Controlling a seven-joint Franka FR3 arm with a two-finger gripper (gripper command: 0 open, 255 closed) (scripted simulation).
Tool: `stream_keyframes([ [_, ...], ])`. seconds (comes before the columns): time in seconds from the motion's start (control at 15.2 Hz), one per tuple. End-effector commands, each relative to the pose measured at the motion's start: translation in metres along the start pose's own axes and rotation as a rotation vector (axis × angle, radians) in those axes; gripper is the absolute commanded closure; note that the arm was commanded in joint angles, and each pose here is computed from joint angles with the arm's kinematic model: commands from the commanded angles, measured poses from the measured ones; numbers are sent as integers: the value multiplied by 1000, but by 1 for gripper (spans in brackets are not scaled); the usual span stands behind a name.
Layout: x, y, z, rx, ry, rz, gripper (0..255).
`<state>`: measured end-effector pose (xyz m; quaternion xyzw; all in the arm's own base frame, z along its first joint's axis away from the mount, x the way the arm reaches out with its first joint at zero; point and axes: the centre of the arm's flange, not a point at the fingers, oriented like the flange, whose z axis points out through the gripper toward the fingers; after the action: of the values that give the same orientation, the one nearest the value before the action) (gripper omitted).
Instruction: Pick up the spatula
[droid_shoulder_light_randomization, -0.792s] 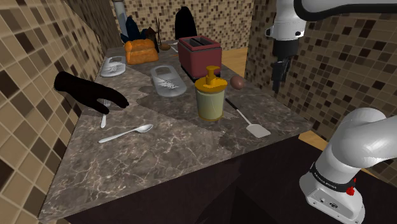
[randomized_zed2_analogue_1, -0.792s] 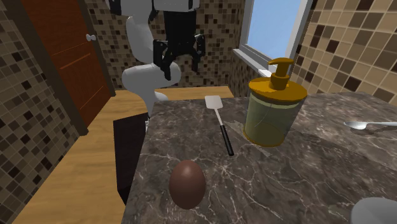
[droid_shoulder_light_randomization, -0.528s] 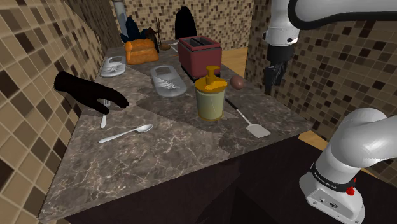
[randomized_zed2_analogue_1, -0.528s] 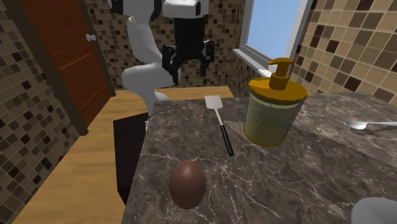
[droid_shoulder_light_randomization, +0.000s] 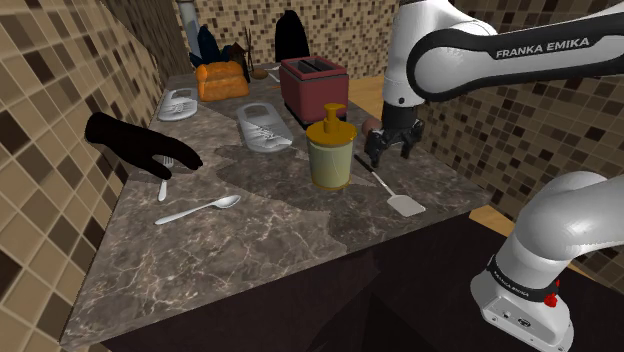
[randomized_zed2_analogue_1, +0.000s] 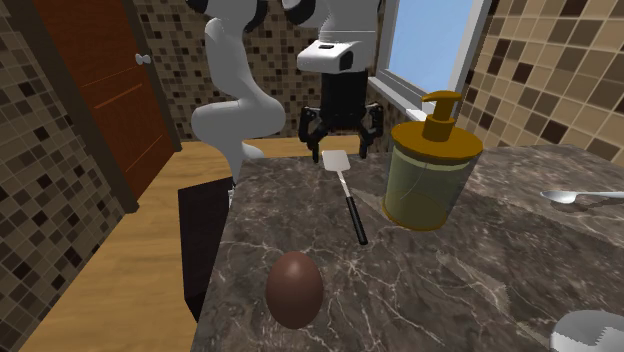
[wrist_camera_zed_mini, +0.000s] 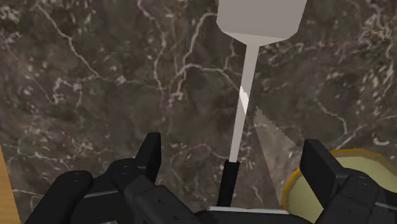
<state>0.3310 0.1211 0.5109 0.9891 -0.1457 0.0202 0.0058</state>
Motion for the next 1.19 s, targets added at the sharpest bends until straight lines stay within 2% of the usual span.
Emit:
stream_keyframes([
  [0.0, 9, -13, 11, 2, 24, 83, 0],
  [0.59, 8, -13, 51, 2, 24, 83, 0],
  [0.66, 7, -13, 51, 2, 25, 83, 255],
  [1.12, 7, -13, 51, 2, 24, 83, 255],
])
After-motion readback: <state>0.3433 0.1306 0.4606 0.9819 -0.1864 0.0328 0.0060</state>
